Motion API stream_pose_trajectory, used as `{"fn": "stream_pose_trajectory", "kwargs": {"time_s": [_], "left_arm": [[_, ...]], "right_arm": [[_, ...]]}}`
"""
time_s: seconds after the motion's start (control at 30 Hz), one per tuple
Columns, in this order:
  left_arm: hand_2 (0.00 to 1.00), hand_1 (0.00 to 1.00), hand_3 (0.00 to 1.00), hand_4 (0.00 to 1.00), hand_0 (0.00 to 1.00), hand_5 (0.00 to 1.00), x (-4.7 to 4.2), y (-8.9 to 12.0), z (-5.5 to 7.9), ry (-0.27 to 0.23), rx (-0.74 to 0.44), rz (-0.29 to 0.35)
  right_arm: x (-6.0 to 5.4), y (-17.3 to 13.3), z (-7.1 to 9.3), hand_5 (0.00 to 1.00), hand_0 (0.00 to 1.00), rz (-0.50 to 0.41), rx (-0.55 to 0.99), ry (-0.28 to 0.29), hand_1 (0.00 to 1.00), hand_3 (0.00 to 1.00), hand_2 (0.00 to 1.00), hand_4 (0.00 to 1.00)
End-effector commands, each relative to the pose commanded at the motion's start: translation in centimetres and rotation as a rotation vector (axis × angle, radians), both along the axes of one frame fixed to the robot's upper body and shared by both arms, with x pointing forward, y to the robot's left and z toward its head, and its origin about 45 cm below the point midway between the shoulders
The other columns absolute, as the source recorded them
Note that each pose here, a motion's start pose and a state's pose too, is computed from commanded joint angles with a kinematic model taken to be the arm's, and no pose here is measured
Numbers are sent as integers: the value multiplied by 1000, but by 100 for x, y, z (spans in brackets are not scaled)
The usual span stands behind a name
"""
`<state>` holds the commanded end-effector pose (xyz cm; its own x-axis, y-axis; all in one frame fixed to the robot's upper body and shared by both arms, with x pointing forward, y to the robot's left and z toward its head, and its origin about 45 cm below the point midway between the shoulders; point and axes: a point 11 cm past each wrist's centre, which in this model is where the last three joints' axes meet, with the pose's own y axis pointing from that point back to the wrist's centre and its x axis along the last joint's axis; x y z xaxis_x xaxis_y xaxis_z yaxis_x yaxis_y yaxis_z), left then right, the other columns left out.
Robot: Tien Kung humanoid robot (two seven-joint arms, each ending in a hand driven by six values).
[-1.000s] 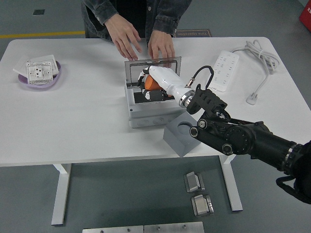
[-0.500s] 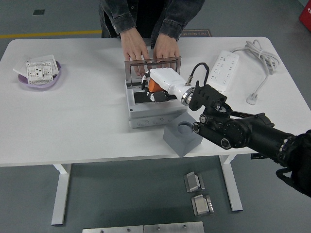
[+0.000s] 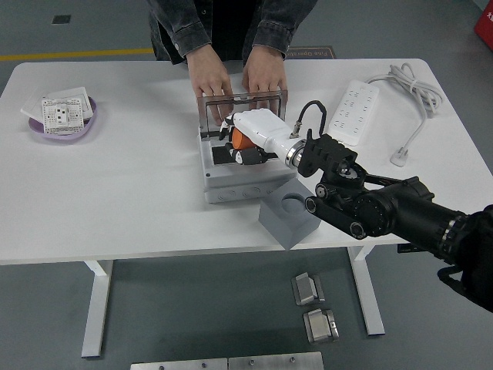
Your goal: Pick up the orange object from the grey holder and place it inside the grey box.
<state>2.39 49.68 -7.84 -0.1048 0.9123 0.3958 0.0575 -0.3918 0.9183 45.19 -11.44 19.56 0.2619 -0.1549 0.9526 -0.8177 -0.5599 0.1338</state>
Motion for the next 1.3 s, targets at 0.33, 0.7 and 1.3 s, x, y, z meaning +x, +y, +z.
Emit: {"fn": "stream_pose_trajectory", "kwargs": {"time_s": [0.33,0.7,1.3], "left_arm": [[507,686,753,755,703,333,5,-8,-3,-1,-2,-2],[507,687,752,754,703,332,-38,-35,-20,5,-8,3],[507,686,753,755,703,326,-13,4,1,4,0,0]], "right_arm": [[-20,-16,-46,97,735,2,-4,15,690,771,682,778],[-102,-209,9,102,735,-68,142,32,689,773,685,781],[324,-60,719,138,738,-86,177,-31,691,764,684,792]]}}
